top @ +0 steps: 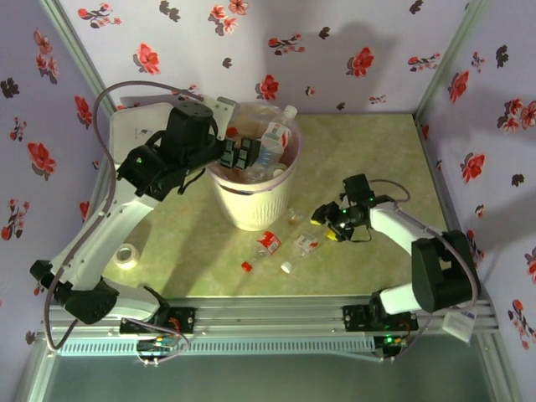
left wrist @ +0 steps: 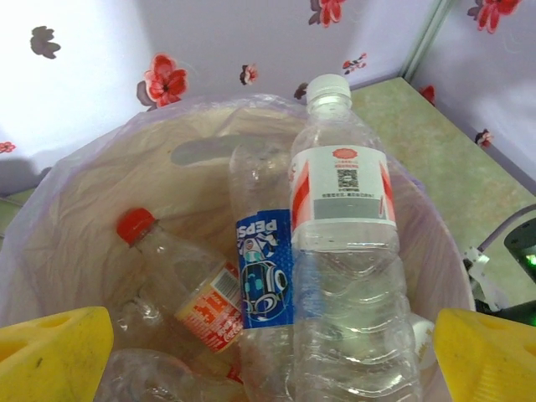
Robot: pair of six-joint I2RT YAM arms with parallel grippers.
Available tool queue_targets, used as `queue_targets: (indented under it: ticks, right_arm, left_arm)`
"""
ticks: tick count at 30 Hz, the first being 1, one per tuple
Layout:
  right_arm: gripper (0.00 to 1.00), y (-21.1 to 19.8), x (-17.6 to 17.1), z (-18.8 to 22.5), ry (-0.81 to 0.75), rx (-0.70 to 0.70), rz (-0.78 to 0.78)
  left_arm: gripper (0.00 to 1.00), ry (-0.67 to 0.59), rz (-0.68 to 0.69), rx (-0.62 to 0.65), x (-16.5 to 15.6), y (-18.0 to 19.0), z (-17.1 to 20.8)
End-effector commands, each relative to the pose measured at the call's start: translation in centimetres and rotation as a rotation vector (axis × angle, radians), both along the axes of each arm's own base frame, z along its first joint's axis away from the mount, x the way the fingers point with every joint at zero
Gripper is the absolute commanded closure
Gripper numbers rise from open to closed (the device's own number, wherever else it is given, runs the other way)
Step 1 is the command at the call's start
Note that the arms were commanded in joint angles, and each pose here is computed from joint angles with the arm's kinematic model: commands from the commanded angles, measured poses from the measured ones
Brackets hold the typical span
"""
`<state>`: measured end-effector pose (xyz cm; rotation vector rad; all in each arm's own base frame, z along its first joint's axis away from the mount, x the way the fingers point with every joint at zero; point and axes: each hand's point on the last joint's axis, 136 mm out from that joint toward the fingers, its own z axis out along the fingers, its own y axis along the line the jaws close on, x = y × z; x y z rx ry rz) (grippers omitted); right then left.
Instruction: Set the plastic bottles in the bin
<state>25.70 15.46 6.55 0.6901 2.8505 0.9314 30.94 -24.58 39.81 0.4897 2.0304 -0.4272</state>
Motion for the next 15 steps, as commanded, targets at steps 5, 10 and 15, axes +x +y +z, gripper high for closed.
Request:
queue_targets:
  ticks: [5, 10, 15]
  right_arm:
    - [0.45, -3.9, 2.3, 9.1, -0.222, 0.064, -0.055]
    - [0.46, -1.4, 4.7, 18.8, -0.486, 0.339, 0.058]
    - [0.45, 2.0, 2.5, 28.6, -0.798, 0.456, 0.301]
  left_arm:
    - [0.02, 0.012, -0.111, -0.112, -1.5, -1.9, 1.7]
    - [0.02, 0.054, -0.214, -0.205, -2.3, -4.2, 2.7]
    - [0.01, 0.073, -0.312, -0.305, -3.6, -5.9, 4.4]
